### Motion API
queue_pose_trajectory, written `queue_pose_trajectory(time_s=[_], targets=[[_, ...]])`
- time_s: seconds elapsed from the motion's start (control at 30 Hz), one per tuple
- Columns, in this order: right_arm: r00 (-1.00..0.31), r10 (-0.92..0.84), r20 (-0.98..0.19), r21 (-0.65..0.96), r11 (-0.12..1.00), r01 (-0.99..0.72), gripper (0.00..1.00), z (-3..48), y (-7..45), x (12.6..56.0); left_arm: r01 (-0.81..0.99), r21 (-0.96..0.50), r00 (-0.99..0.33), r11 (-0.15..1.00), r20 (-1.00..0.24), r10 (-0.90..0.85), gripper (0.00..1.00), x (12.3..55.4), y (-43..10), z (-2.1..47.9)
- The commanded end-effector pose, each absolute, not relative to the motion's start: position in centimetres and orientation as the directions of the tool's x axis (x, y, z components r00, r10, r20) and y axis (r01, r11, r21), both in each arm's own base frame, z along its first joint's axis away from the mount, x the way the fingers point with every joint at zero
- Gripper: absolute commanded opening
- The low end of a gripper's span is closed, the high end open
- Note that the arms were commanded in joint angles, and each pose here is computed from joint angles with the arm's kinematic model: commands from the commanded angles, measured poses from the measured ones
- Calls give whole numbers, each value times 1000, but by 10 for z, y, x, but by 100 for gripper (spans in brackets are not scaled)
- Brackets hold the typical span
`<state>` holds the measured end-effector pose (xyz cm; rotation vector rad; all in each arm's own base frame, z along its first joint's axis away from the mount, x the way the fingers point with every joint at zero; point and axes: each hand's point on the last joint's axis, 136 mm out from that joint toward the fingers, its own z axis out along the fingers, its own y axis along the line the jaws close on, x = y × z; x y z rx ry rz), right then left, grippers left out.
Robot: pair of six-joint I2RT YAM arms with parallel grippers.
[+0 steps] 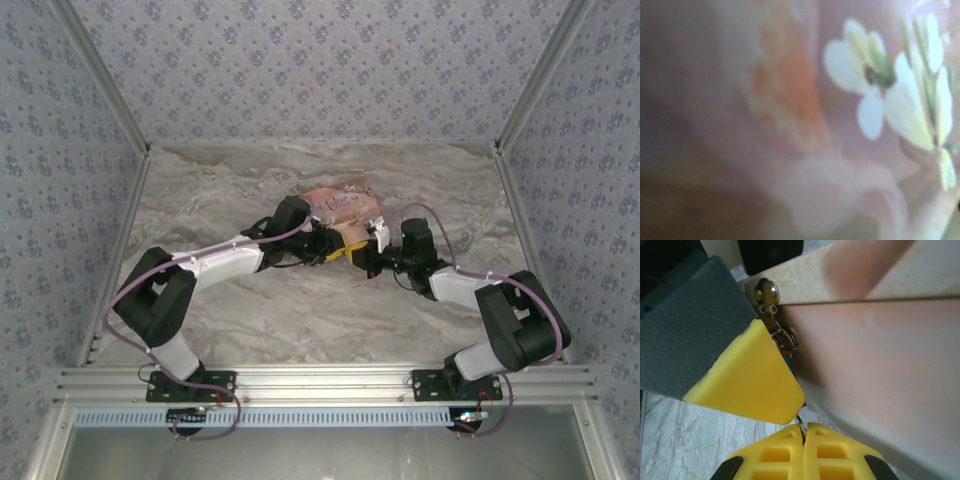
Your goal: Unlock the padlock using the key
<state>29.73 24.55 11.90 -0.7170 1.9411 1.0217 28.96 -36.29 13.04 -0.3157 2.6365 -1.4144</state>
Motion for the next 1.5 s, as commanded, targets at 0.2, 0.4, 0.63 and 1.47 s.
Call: queue_pose_trajectory(time_s=[0.2, 0.4, 0.63, 1.47], targets=[[-554, -22, -832, 446, 567, -692, 0, 98, 257, 286, -140, -823, -978, 551, 29, -205, 19, 286, -372, 94], [-598, 13, -801, 476, 620, -624, 0, 82, 251, 283, -148, -814, -975, 562, 26, -219, 30, 288, -371, 82], [-646, 31, -762, 504, 654, -564, 0, 69, 248, 279, -146, -791, -972, 595, 2, -237, 51, 286, -359, 79], [-724, 108, -681, 592, 664, -457, 0, 67, 265, 271, 258, -771, -806, 582, -504, -310, 76, 291, -311, 201]])
